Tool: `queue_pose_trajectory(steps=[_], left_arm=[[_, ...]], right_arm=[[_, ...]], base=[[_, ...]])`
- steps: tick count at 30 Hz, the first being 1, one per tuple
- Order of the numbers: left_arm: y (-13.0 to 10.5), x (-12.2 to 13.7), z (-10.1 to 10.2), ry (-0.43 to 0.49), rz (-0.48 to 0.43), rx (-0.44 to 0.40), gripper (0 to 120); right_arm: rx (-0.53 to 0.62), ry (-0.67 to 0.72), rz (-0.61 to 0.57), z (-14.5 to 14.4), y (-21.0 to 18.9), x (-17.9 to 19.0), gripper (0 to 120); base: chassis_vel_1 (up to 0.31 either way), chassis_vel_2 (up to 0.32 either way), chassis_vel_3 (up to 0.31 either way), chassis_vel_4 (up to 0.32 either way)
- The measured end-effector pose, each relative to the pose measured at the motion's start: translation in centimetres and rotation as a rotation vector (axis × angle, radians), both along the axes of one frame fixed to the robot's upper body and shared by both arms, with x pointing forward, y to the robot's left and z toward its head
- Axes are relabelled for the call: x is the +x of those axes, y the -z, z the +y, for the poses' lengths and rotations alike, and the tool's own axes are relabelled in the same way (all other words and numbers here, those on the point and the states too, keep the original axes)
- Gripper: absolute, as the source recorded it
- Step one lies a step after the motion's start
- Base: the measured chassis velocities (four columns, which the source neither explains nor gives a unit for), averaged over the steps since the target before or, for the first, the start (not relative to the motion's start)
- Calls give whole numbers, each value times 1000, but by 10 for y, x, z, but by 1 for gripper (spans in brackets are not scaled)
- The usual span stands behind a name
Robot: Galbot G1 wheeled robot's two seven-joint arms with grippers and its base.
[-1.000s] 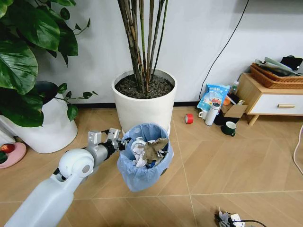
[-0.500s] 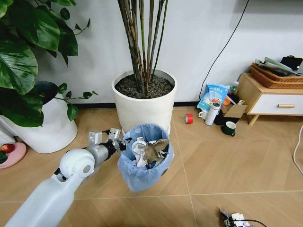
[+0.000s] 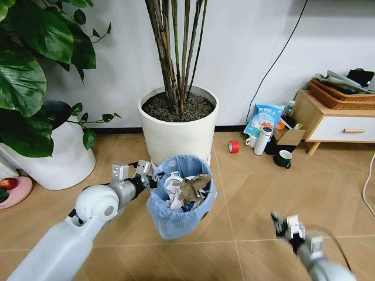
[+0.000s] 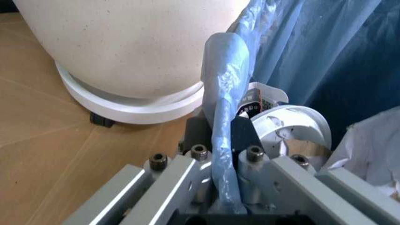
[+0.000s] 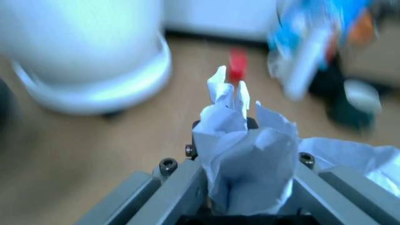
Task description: Pick up the trash bin and place the garbage on the floor into it.
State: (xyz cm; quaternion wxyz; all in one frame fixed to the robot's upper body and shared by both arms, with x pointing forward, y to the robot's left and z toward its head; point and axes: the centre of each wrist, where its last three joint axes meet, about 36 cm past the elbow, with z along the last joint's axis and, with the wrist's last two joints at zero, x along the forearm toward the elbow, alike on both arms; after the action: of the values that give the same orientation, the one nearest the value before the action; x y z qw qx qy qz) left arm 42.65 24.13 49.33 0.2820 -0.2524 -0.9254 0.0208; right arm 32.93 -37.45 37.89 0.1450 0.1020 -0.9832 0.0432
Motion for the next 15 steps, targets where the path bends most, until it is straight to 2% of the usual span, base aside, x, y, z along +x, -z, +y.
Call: queue_pose_trajectory(steps=[1, 3, 4, 5, 8, 9, 11, 13, 15], left_arm=[[0, 0, 0, 0, 0, 0, 0], [1, 0, -1, 1, 2, 1, 0], [1, 0, -1, 1, 2, 1, 0], [1, 0, -1, 2, 3, 1, 0], [3, 2, -1, 2, 8, 2, 0], [3, 2, -1, 2, 8, 2, 0], [5, 4, -2, 4, 14, 1, 0], [9, 7, -5, 9, 24, -2, 0], [10, 8, -6, 11, 27, -3, 0]], right_arm=[[0, 0, 0, 0, 0, 0, 0], [23, -61, -73, 18, -44, 15, 0], [23, -61, -73, 18, -44, 15, 0], [45, -109, -120, 33, -74, 21, 0], [123, -214, -174, 59, -123, 26, 0], [123, -214, -174, 59, -123, 26, 0], [191, -273, -185, 71, -144, 27, 0], [318, -369, -182, 89, -171, 28, 0], [358, -406, -182, 95, -180, 30, 0]], base=[[0, 0, 0, 0], [0, 0, 0, 0], [0, 0, 0, 0], [0, 0, 0, 0], [0, 0, 0, 0], [0, 0, 0, 0], [0, 0, 0, 0], [0, 0, 0, 0], [0, 0, 0, 0]])
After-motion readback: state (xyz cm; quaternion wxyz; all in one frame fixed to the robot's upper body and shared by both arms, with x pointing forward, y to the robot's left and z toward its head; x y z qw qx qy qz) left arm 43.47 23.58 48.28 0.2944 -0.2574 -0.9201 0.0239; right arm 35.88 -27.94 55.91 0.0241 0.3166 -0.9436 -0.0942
